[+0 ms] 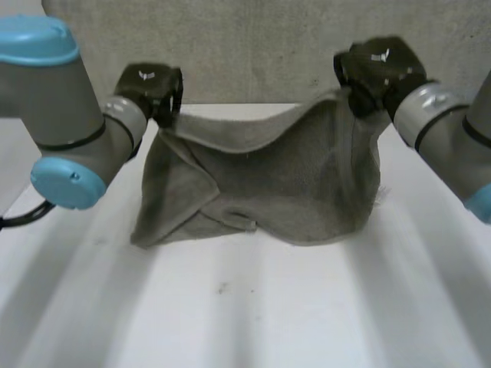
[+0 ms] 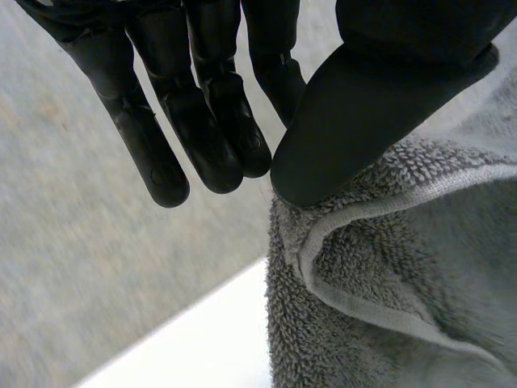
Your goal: Fold the towel.
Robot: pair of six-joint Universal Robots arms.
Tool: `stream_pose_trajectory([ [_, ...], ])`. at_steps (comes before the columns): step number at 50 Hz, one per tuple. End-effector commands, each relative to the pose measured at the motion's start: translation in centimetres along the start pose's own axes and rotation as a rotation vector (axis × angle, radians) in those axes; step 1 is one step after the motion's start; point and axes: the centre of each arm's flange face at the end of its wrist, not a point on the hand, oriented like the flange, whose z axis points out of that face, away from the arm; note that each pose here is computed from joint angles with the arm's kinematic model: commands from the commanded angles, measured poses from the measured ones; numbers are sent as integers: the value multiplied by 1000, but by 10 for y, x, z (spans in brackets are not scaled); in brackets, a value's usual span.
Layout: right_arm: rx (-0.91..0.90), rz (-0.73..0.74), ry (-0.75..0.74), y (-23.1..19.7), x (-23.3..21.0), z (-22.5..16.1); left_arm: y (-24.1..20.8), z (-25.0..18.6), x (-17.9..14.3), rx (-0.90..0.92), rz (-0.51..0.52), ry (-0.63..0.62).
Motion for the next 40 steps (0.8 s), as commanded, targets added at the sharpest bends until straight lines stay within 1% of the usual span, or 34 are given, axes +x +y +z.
stream_pose_trajectory([
  [1,-127,20,-46,30,-14,-28,48,-33,9,-210,2,49],
  [4,-158,12,-68,35,-21,-45,56,-41,10,-251,3,58],
  [5,-158,3,-71,34,-21,-53,60,-50,12,-280,2,66],
  [6,-158,3,-71,34,-21,-53,61,-56,12,-295,2,71],
  [10,-174,-6,-53,39,-10,-68,55,-66,12,-289,2,71],
  [12,-169,-2,-49,38,-7,-70,42,-70,14,-253,3,77],
  [15,-143,13,-39,33,-1,-72,34,-72,13,-233,5,74],
  [17,-116,19,-31,27,3,-72,13,-76,12,-188,-1,75],
  [18,-92,29,-20,19,6,-75,13,-76,12,-188,-1,75],
  [19,-65,33,-6,10,9,-77,1,-81,13,-173,-3,79],
  [20,-64,33,-5,9,9,-77,-9,-86,13,-164,-4,83],
  [21,-41,38,4,1,11,-80,-9,-87,13,-164,-4,83],
  [22,-18,39,12,-7,13,-83,-18,-92,13,-154,-3,88],
  [23,-18,39,13,-7,13,-83,-30,-99,11,-134,-4,88],
  [27,52,48,42,-30,21,-91,-46,-109,8,-96,-12,83],
  [28,52,48,43,-30,21,-91,-51,-110,7,-80,-17,78],
  [35,85,51,53,-42,26,-89,-53,-99,-2,-69,-21,53],
  [36,85,51,53,-42,26,-89,-41,-87,0,-101,-20,56],
  [37,65,58,42,-37,26,-84,-41,-87,0,-101,-20,56],
  [38,17,74,18,-22,23,-73,-24,-72,2,-141,-21,59],
  [39,16,74,18,-22,23,-73,-12,-58,4,-165,-21,62],
  [40,-27,86,0,-8,20,-61,-12,-58,4,-166,-21,62],
])
